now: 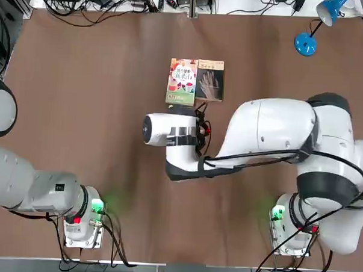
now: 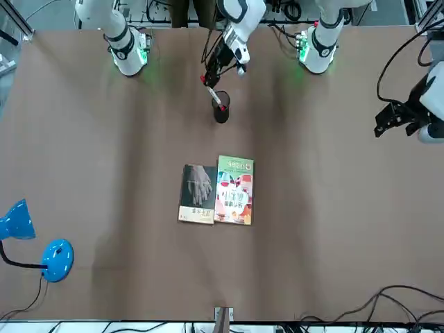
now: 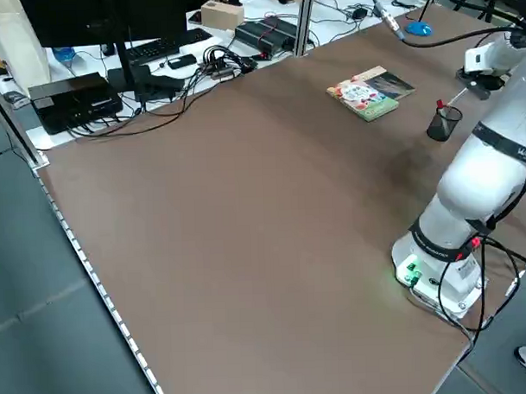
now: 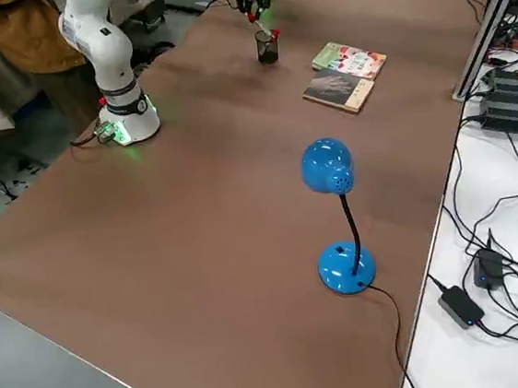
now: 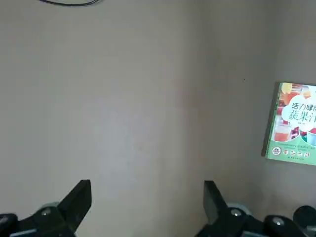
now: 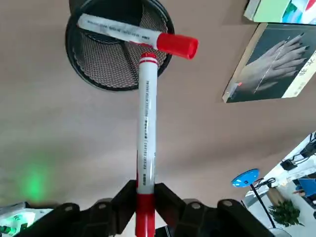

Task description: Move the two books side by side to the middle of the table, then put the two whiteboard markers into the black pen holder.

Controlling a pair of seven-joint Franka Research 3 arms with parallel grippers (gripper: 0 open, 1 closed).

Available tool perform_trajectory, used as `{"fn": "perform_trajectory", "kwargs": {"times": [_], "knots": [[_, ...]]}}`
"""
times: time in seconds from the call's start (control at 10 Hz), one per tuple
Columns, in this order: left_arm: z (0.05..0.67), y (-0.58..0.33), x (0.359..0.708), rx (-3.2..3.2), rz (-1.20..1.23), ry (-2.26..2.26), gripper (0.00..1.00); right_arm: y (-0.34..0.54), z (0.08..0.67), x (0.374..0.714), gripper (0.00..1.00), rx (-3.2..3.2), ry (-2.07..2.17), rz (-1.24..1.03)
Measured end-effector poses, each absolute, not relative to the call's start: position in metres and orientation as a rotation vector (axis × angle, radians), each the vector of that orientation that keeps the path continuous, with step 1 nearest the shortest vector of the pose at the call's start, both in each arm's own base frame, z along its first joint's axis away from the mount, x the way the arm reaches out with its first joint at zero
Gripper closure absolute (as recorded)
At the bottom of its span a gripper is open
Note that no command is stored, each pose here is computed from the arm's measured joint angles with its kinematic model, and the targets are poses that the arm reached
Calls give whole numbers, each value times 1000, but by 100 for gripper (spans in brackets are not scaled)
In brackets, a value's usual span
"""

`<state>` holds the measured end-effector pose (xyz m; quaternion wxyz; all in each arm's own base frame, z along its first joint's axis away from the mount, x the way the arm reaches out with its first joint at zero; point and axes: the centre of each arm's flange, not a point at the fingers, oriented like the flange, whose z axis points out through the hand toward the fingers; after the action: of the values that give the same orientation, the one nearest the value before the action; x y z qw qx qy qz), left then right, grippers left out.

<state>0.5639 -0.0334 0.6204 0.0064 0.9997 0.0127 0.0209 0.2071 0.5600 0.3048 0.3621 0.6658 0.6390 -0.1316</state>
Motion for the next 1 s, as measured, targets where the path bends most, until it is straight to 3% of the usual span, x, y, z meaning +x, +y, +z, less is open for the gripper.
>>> {"fn": "perform_trajectory", "kwargs": {"times": [1.0], "knots": [[629,-30,573,3122,106,70,0,561,263,209,77,1657,1589,-339]]}}
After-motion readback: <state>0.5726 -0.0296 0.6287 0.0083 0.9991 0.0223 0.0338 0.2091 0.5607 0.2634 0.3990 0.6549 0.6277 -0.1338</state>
